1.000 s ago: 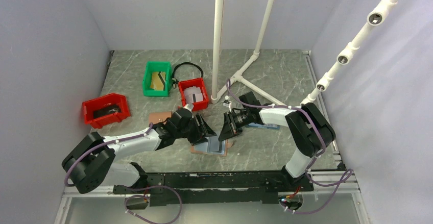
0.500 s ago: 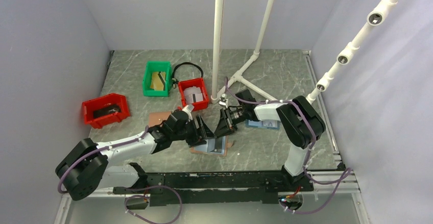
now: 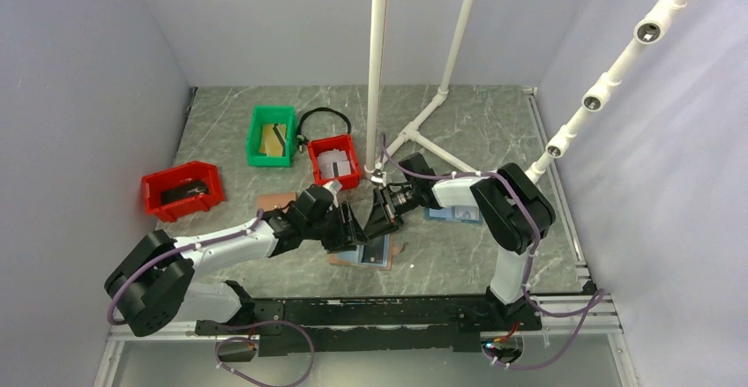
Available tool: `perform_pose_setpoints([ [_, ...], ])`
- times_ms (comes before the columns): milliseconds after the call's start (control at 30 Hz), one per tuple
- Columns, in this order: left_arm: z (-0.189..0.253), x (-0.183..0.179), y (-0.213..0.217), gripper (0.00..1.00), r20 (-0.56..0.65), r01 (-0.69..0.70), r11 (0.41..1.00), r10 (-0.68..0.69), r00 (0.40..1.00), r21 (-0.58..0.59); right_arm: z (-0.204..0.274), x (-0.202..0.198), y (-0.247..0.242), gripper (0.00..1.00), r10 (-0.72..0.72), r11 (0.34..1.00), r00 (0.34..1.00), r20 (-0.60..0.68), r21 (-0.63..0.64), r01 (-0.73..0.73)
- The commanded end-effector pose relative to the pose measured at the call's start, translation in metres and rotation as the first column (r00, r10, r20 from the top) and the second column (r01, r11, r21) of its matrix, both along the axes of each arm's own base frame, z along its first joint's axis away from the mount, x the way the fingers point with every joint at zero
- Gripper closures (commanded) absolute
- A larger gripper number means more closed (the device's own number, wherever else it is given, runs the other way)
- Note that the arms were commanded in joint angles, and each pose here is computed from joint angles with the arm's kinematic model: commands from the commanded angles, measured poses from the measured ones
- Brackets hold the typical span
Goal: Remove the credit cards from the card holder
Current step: Remove the credit card from the card holder.
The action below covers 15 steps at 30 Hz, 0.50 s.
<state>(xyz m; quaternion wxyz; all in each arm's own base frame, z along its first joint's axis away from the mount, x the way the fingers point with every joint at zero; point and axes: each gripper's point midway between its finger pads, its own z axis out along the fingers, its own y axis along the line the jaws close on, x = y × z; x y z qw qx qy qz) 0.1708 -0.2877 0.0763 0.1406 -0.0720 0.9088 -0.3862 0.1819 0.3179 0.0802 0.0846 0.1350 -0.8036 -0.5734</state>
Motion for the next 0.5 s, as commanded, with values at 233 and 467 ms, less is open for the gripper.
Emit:
perform_pose_setpoints([
  [233, -0.017, -0.001, 0.030, 1.00, -0.038, -0.108, 0.984, 0.114, 0.993, 0.141, 0.008, 0.005, 0.004, 0.66, 0.036, 0.999, 0.993, 0.109, 0.001, -0.037],
  [467, -0.031, -0.006, 0.048, 1.00, -0.080, -0.177, 0.970, 0.192, 0.978, 0.165, -0.006, 0.008, -0.005, 0.64, 0.040, 0.996, 0.980, 0.194, -0.086, -0.024],
])
